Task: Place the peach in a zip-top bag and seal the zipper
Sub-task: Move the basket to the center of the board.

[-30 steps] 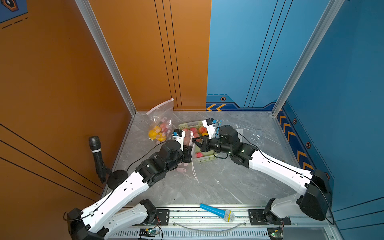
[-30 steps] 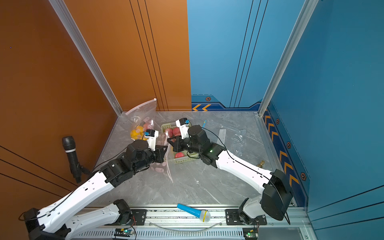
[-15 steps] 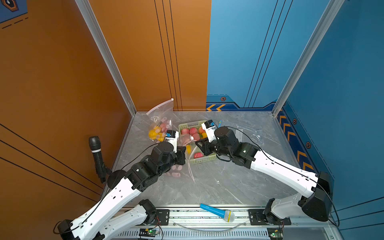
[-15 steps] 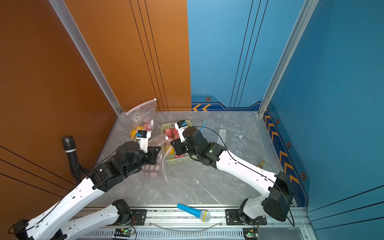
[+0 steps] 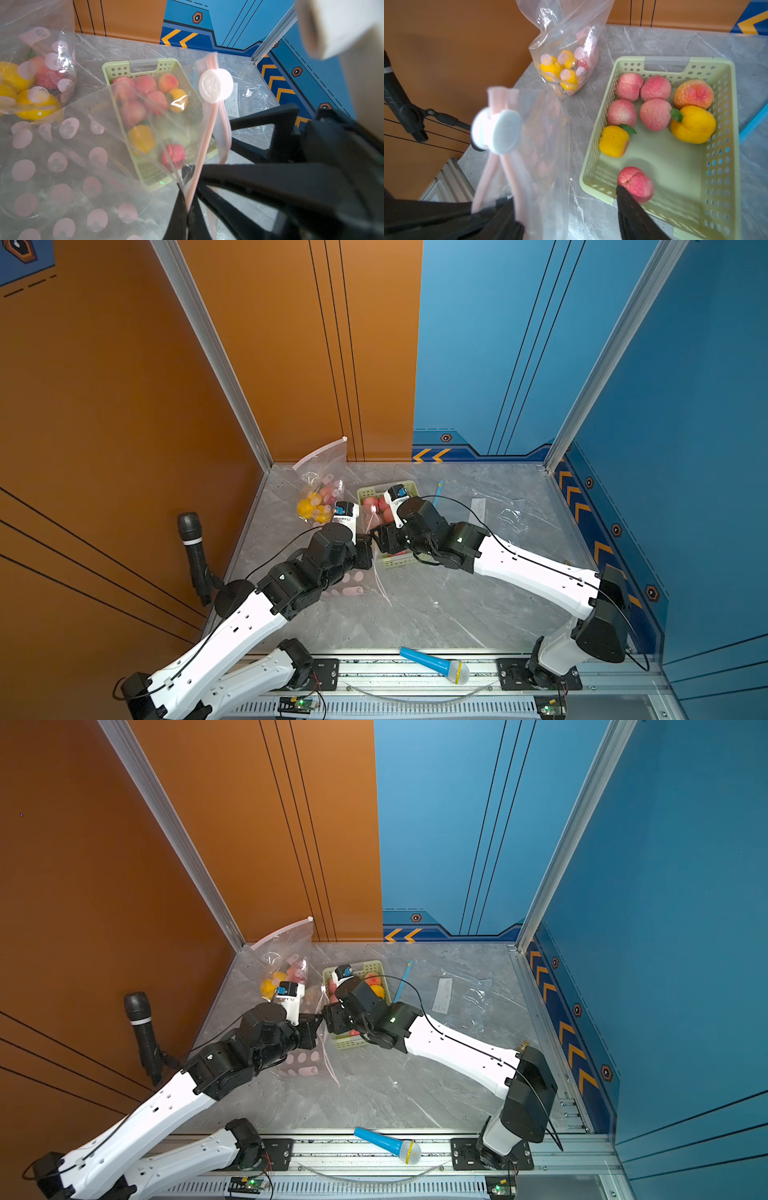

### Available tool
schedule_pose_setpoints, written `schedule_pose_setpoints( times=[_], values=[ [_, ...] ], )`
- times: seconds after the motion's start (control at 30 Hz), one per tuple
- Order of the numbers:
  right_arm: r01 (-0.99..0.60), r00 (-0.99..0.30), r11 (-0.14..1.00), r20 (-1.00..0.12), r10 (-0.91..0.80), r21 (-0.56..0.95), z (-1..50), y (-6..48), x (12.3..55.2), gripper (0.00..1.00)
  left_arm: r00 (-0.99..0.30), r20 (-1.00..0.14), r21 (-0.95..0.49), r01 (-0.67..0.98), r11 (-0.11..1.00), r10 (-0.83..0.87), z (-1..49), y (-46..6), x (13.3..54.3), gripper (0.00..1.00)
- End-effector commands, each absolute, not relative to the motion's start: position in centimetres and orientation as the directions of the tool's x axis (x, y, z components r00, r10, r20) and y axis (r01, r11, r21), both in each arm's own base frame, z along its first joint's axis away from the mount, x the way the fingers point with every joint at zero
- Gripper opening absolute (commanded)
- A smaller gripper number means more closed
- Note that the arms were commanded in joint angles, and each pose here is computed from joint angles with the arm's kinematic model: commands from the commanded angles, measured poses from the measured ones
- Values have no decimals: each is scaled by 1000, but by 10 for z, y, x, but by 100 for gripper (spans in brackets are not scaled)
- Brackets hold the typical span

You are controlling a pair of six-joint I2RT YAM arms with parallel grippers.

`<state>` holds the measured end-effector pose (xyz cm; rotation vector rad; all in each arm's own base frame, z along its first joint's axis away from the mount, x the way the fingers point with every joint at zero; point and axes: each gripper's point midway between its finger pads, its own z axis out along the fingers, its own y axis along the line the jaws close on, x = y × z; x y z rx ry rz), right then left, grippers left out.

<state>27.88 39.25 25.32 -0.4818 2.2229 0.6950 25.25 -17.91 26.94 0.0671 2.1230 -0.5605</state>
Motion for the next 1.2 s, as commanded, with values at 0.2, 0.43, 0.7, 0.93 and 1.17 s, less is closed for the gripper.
schedule_pose_setpoints(
  times=[0.2, 0.43, 0.7, 0.93, 1.17],
  values=[
    [-432, -700, 886, -682, -213, 167, 203, 364, 288, 68, -520, -827, -351, 183, 918, -213, 287, -150, 254, 0],
    [-411, -681, 902, -701, -212, 127, 209, 332, 302, 71, -542, -814, -321, 120, 940, -209, 282, -116, 245, 0],
    [-562, -666, 778, -712, -223, 281, 237, 380, 272, 84, -600, -771, -347, 116, 931, -213, 269, -121, 243, 0],
    [-555, -672, 777, -710, -210, 297, 243, 405, 264, 90, -590, -765, -396, 112, 912, -260, 266, -132, 255, 0],
    [-560, -660, 776, -722, -207, 291, 246, 417, 264, 95, -606, -753, -393, 104, 913, -255, 258, -134, 257, 0]
  ],
)
